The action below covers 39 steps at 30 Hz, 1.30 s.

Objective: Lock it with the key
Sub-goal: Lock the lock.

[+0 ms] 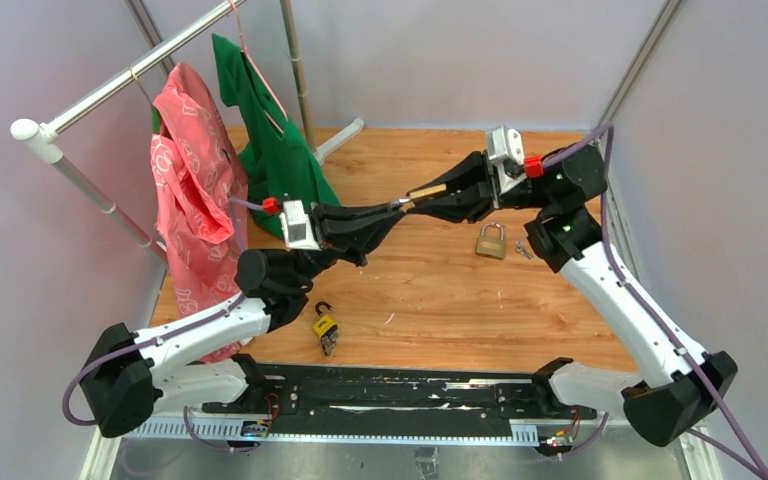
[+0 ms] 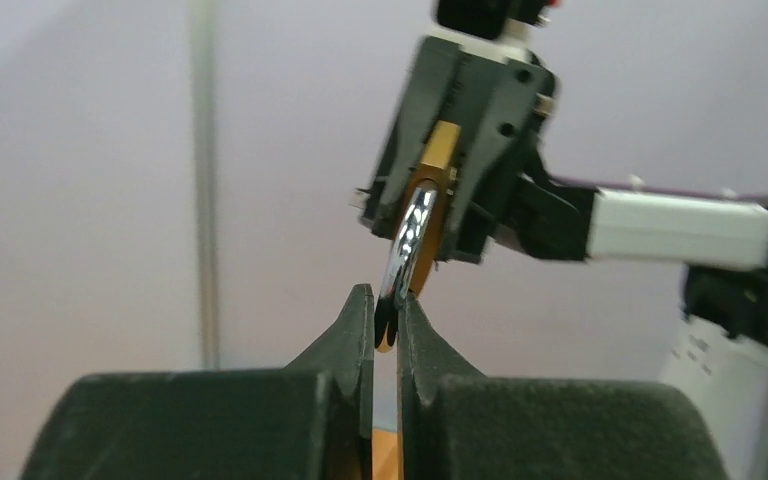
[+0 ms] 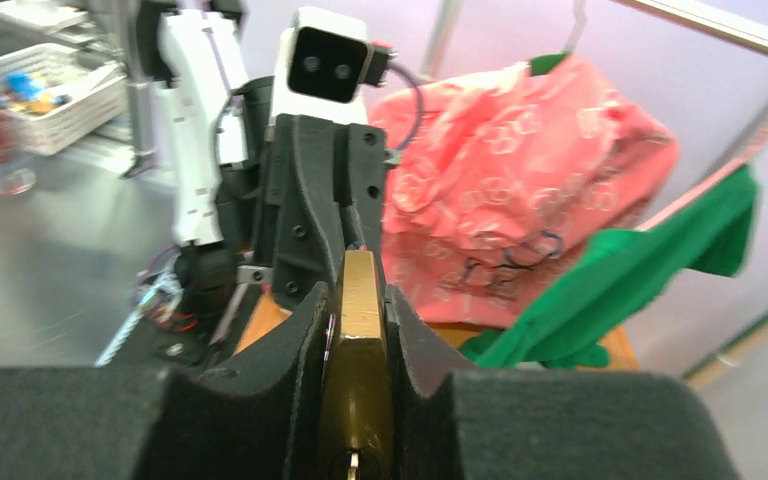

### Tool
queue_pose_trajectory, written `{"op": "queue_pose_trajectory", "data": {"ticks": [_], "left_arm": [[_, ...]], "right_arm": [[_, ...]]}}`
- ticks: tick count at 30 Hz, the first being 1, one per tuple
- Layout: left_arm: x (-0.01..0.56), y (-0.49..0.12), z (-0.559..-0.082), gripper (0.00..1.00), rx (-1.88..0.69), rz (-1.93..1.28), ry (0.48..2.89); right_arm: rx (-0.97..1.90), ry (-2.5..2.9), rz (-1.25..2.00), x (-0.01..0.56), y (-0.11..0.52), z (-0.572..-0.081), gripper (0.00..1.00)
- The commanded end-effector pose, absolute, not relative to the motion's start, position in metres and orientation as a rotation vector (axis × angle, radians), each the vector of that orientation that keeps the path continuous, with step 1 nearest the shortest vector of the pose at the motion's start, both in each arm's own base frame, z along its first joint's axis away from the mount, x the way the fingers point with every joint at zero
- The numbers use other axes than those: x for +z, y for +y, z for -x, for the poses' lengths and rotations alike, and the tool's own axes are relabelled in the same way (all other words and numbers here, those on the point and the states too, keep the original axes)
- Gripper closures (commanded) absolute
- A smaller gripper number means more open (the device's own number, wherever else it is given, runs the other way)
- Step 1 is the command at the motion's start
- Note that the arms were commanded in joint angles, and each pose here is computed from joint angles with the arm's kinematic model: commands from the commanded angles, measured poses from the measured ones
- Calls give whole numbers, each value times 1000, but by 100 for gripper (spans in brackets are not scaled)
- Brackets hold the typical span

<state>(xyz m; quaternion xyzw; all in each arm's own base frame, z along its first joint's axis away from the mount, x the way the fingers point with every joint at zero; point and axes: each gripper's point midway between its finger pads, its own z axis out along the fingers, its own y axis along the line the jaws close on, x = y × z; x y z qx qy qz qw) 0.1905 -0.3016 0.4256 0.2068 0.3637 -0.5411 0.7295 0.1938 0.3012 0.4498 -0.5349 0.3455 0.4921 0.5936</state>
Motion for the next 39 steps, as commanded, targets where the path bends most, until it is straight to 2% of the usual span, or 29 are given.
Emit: {"op": "queue_pose_trajectory", "data": {"ticks": [1, 9, 14, 18, 21, 26, 33, 39], "left_arm": [[376, -333, -28, 100, -1661, -1338, 554], [377, -338, -37, 100, -1650, -1296, 605], [377, -346, -64, 100, -1623, -1178, 749], [363, -349, -97, 100, -1599, -1044, 976], [352, -343, -129, 100, -1529, -902, 1114], [330, -332, -155, 100, -1432, -814, 1274], [330, -328, -151, 100, -1450, -798, 1233], [331, -327, -146, 84, -1466, -812, 1209]], "right_arm": [[1363, 1143, 1377, 341, 328, -193, 100], [1352, 1154, 1261, 346, 327, -195, 100], [1320, 1150, 1168, 341, 324, -196, 100], [1237, 1234, 1094, 335, 308, -209, 100], [1151, 1305, 1022, 325, 292, -223, 100], [1053, 1390, 951, 308, 280, -232, 100], [1097, 1372, 920, 308, 290, -228, 100], [1088, 1345, 890, 319, 289, -232, 100]]}}
